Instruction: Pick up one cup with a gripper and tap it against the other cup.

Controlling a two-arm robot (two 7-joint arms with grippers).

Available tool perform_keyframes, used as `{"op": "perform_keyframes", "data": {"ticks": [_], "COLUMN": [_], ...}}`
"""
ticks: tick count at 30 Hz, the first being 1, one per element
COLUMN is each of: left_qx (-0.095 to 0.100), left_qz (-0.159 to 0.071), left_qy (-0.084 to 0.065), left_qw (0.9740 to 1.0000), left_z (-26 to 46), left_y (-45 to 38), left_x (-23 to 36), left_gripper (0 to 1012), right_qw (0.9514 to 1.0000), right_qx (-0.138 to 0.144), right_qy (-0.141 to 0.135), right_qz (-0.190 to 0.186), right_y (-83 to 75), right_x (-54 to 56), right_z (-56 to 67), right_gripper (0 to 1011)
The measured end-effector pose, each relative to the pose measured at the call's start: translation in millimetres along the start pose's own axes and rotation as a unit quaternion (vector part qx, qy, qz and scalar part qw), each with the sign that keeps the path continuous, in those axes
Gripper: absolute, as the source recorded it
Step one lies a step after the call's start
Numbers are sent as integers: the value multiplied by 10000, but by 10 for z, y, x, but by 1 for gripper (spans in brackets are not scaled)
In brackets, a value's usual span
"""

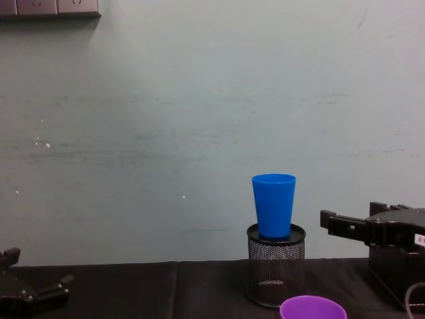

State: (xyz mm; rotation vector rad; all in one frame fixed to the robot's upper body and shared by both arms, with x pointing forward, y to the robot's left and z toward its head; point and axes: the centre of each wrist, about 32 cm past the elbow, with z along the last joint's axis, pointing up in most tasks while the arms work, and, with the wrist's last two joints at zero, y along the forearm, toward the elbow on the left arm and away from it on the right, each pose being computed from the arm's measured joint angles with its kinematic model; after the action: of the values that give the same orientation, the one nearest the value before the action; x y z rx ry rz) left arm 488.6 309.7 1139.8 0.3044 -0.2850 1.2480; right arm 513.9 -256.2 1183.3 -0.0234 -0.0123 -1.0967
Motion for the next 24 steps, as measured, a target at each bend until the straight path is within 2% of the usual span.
{"op": "perform_keyframes", "data": {"ticks": [6,10,24], "left_qx": [0,0,0], "left_qz": [0,0,0], "left_qy": [0,0,0], "left_qw": [10000,10000,10000], "left_z": [0,0,0], "left_y": [0,0,0], "left_x": [0,0,0], "left_gripper": [1000,1000,1000], "right_qw": [9996,9995,9995], "right_qx": [-229,-258,-253], "right_qy": [-93,-54,-73], "right_qz": [-127,-184,-165], "right_y": [16,4,11], "right_x": [45,42,41], "right_z": [14,-23,-7], "right_gripper": [1003,1002,1003]}}
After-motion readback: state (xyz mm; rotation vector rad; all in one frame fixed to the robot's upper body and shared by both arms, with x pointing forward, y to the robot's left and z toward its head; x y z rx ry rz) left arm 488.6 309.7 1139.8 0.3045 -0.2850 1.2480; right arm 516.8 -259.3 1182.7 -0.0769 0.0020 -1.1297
